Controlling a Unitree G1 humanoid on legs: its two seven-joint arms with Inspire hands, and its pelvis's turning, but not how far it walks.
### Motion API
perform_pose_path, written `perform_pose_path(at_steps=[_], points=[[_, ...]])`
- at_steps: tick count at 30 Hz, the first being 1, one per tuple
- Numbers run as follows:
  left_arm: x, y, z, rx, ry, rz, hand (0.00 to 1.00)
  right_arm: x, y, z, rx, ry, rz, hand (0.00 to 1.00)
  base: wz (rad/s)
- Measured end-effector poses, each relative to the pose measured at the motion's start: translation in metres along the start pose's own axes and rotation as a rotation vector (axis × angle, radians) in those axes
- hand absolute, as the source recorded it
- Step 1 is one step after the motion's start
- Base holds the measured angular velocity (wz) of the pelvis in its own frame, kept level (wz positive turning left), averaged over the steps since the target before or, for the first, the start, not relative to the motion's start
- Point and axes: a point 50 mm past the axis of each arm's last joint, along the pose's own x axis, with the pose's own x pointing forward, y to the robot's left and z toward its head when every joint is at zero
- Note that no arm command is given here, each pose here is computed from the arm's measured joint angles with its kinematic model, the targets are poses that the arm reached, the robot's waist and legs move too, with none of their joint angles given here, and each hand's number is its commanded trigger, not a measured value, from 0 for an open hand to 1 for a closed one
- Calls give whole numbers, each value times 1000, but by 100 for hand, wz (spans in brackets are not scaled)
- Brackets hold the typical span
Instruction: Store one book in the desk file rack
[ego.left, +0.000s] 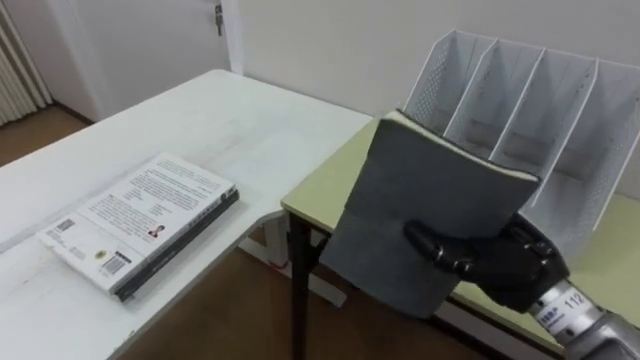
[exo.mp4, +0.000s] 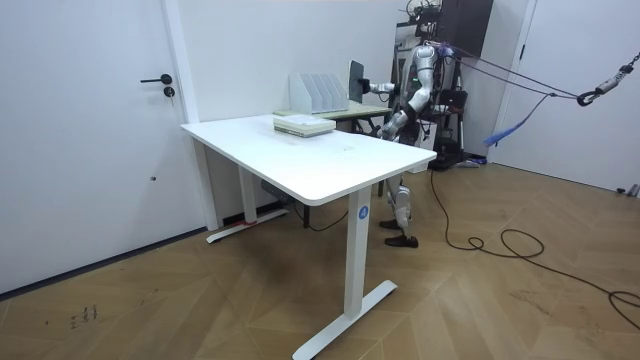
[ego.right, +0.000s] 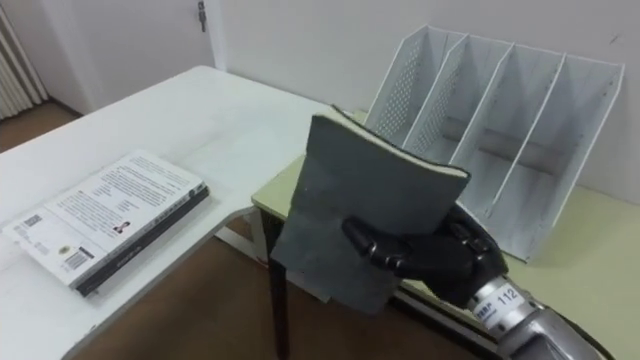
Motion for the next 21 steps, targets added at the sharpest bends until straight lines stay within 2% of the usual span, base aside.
perform_pose_path(at_steps=[6,12,15,21], points=[[-8,12,-35,-34,100,131,0,12,2,23,-84,-110,-81,100,-3],[-21,22,-58,-99,128,228,0,23,4,37,-119,-173,-146,100,2],[-24,23,-66,-127,135,263,0,31,5,52,-170,-229,-197,100,0],[-28,25,-73,-144,125,305,0,30,7,65,-278,-299,-327,100,0]])
